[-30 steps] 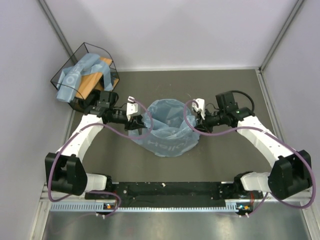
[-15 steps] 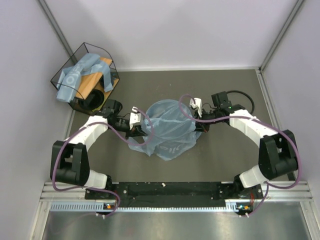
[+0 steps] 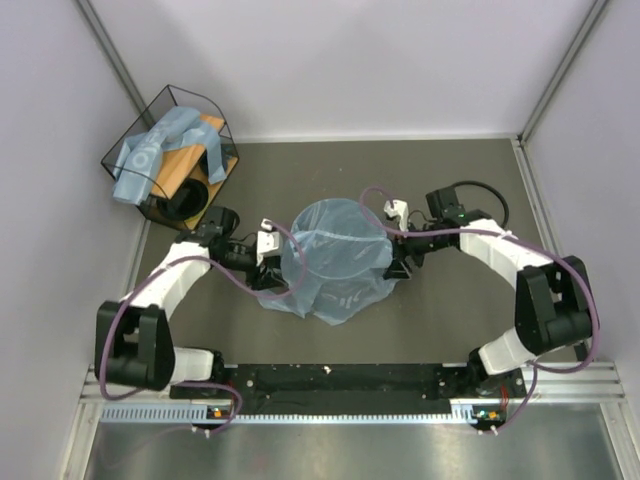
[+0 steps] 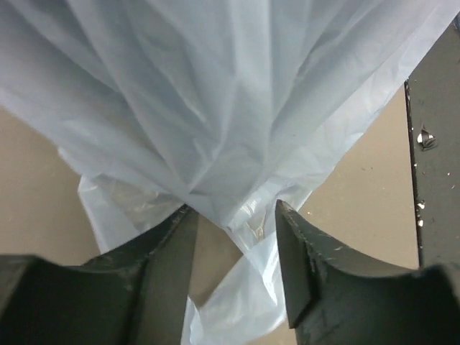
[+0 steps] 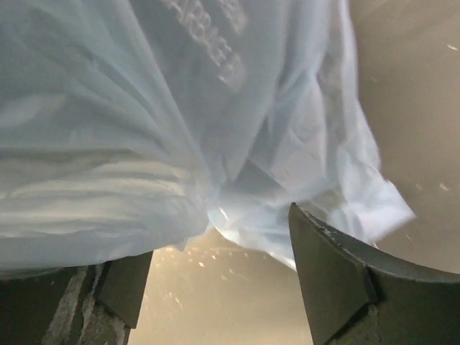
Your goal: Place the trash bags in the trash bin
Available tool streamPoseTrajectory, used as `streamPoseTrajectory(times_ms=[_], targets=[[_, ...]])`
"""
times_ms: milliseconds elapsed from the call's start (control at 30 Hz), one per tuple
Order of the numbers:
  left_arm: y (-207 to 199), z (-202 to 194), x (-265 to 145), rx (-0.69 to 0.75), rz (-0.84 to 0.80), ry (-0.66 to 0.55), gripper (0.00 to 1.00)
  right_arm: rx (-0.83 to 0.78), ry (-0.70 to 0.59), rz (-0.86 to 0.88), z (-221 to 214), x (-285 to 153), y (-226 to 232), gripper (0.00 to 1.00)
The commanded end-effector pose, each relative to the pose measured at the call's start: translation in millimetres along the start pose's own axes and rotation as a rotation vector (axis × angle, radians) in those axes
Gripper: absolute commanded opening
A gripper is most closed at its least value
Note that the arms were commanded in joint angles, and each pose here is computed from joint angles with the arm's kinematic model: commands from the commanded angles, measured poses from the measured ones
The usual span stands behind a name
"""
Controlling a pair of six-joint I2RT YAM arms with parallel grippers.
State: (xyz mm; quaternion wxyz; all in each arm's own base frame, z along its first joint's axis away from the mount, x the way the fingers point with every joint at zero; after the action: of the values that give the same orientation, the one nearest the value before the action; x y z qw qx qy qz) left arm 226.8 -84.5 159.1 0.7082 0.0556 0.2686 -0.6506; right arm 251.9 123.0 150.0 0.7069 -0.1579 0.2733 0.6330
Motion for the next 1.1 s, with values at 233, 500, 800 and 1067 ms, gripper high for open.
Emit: streamPoseTrajectory(times_ms=[233,500,800,1067], targets=[[-44.0,68.5,-78.1,-0.09,0.315,-0.166,0.64,-0.113,0.085,-0.264,78.4,-127.4,41.0,0.83],[-48.6,98.1,-93.9,-0.306,0.473,-0.445,0.64,-0.291,0.087,-0.332,200.6,-112.1,77.2,0.42],[-57.8,114.1,-104.3,-0.415,0.555,-0.543,0.62,-0.462,0.303,-0.266,224.1,-42.4,86.0,0.0],[-56.9,118.1,-108.0,-0.461,0.59,-0.582,0.62,-0.419,0.531,-0.084,166.8,20.0,66.7,0.0]])
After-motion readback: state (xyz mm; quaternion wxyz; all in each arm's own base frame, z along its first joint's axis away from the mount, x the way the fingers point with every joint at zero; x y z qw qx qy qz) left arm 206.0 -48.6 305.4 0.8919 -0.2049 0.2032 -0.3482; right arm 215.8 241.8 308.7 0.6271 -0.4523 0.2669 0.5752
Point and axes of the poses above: each gripper's point midway between its finger pads, its own x axis out along the fingers, its own y axis along the line the jaws close on, z = x × y, the point moved 10 cm from there along -x, back along the fingers, and after that the axes turned 15 degrees about -x, right-handed, at the moved point
